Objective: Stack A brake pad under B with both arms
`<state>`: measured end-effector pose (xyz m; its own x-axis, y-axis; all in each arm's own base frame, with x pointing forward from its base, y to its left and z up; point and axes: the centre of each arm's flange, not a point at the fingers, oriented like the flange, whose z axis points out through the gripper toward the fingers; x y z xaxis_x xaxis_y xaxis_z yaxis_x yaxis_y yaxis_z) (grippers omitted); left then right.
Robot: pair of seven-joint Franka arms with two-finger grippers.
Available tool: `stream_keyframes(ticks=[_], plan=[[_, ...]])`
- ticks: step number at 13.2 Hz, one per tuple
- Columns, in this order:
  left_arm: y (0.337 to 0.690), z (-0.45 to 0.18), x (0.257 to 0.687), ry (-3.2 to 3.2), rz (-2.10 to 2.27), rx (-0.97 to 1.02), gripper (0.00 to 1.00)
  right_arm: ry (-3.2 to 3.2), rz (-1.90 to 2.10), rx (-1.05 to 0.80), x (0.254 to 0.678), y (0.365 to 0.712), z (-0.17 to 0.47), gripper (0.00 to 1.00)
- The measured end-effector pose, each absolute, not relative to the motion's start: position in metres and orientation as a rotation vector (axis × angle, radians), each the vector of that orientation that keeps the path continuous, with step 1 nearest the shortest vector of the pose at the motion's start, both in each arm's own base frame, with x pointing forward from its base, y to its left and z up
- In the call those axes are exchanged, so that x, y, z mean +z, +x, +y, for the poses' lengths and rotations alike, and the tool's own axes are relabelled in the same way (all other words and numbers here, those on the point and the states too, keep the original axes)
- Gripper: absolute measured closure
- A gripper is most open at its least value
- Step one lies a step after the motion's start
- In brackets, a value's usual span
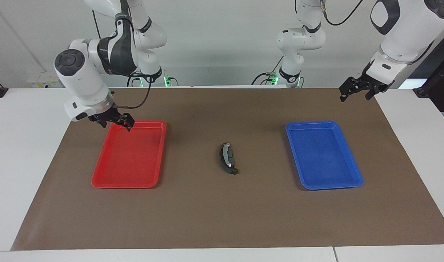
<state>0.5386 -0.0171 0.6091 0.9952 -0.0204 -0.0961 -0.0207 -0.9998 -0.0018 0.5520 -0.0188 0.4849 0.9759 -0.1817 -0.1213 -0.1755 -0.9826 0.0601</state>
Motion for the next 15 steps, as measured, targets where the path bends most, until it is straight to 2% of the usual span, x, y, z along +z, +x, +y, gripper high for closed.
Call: stream_keyframes(ticks=[6, 11, 13, 15], plan=[[0.539, -0.017, 0.609, -3.135, 0.032, 0.151, 0.00, 3.153, -0.286, -0.146, 0.531, 0.523, -0.063, 0.00], [0.539, -0.017, 0.609, -3.135, 0.032, 0.151, 0.00, 3.156, -0.238, -0.102, 0.616, 0.523, -0.049, 0.00], [0.539, -0.017, 0.609, -3.135, 0.032, 0.151, 0.00, 3.154, -0.223, -0.067, 0.639, 0.530, -0.047, 0.00], [0.539, -0.017, 0.609, -3.135, 0.032, 0.151, 0.00, 3.152, -0.204, -0.046, 0.645, 0.538, -0.045, 0.00]])
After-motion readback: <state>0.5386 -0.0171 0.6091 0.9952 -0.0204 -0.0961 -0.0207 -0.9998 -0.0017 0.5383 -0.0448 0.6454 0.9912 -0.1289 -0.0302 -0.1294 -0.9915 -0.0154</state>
